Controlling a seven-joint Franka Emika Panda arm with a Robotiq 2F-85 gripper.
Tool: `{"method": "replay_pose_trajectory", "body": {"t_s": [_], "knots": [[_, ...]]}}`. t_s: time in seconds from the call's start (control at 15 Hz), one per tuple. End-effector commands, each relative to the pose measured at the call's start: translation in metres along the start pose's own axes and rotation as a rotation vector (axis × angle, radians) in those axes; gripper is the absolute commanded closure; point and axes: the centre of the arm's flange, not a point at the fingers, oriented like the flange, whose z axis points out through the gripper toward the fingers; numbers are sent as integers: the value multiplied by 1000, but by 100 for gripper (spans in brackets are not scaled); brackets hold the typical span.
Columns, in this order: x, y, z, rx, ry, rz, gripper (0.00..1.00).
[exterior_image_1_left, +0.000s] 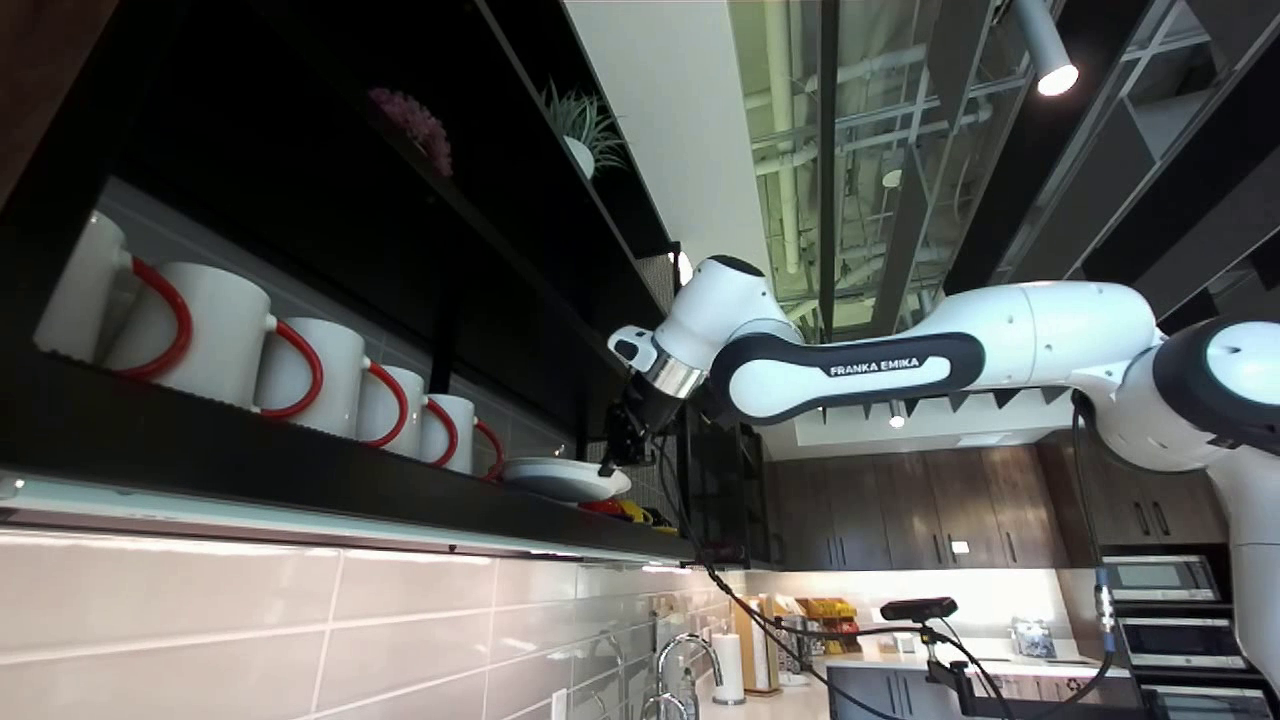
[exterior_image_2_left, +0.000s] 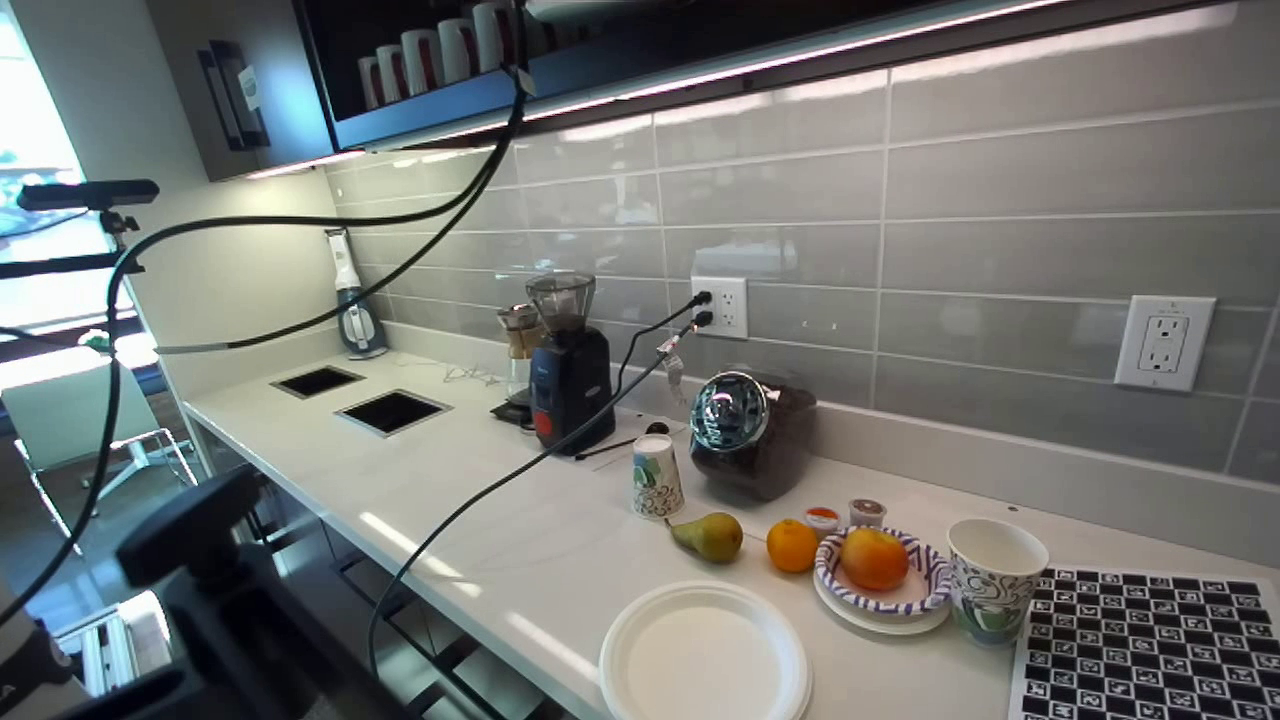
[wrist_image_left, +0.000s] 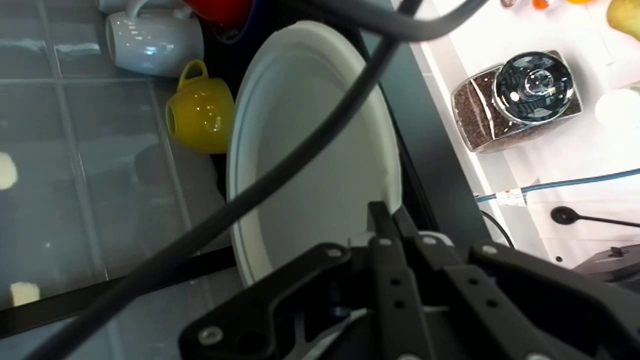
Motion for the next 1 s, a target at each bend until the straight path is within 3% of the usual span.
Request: {"method": "replay_pose_trajectory", "body": {"t_s": [0.0, 0.53, 0.6, 0.87, 0.93], "knots": [[27, 14, 15, -28, 18, -73, 99], [46, 15, 31, -53, 33, -126, 99], [46, 15, 32, -50, 32, -126, 95], [44, 13, 34, -45, 31, -127, 100], [44, 14, 33, -47, 28, -122, 73]]}}
